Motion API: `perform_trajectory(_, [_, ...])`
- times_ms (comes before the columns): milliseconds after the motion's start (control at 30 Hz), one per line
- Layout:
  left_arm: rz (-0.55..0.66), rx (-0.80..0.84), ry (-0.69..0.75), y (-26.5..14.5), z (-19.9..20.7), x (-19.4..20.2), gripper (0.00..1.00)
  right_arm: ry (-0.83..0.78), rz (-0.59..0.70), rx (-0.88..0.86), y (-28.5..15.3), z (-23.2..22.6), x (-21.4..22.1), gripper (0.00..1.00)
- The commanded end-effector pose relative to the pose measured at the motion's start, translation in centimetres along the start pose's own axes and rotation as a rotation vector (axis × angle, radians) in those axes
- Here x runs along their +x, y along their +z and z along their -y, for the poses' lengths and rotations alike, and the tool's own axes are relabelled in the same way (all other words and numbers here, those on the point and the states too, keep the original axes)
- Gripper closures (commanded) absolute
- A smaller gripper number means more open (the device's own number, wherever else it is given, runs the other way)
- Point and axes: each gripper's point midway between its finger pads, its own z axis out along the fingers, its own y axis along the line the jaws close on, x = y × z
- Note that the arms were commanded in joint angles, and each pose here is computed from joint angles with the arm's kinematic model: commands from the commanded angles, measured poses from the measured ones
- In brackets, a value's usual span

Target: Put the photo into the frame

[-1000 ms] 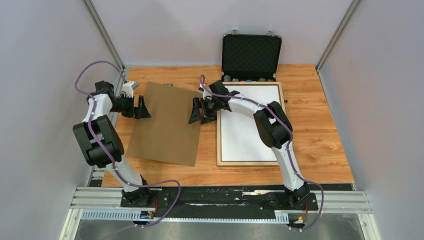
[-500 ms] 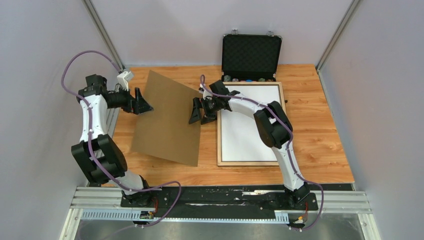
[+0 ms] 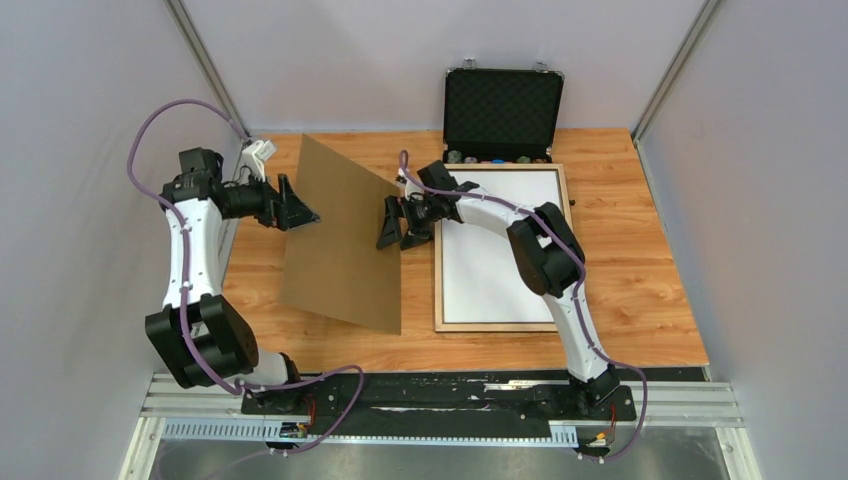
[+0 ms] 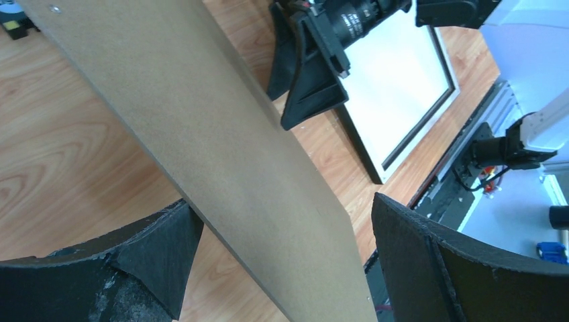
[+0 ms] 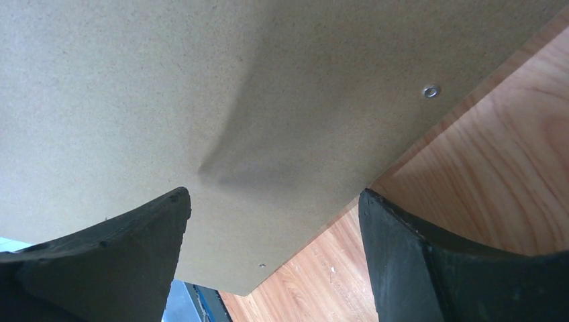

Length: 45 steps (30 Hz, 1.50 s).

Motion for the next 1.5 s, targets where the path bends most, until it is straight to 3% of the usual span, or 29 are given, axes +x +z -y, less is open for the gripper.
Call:
perform_trajectory(0, [0.052,0.084,-0.008,0.2,3.2,-1.0,0.0,-0.089,0.024,-0.112,0.1,-3.4,-1.3,0.09])
perform_trajectory(233, [0.051,-0.049,-0.045,-0.1,1.9,-1.7,0.0,-0.096,0.026,-0.113,0.0,-3.6,-1.3,0.09])
perform_trajectory(467, [0.025,-0.163,-0.113,-0.1,0.4,-1.2,0.08,-0.092,0.021,-0.12,-0.1,-3.7,-1.2,0.08])
perform_trajectory(733, [0.014,-0.25,-0.096,-0.7,-0.3,-1.1,0.1,-0.092,0.016,-0.125,-0.1,-3.7,-0.9,0.06])
perform_trajectory(1100, [0.028,-0.212,-0.116,-0.3,0.3,-1.4,0.15,-0.089,0.001,-0.161,-0.2,-4.3,-0.7,0.05])
perform_trajectory(1467, [0.045,-0.187,-0.132,-0.4,1.8,-2.1,0.34,-0.095,-0.017,-0.185,0.0,-4.3,-0.3,0.04])
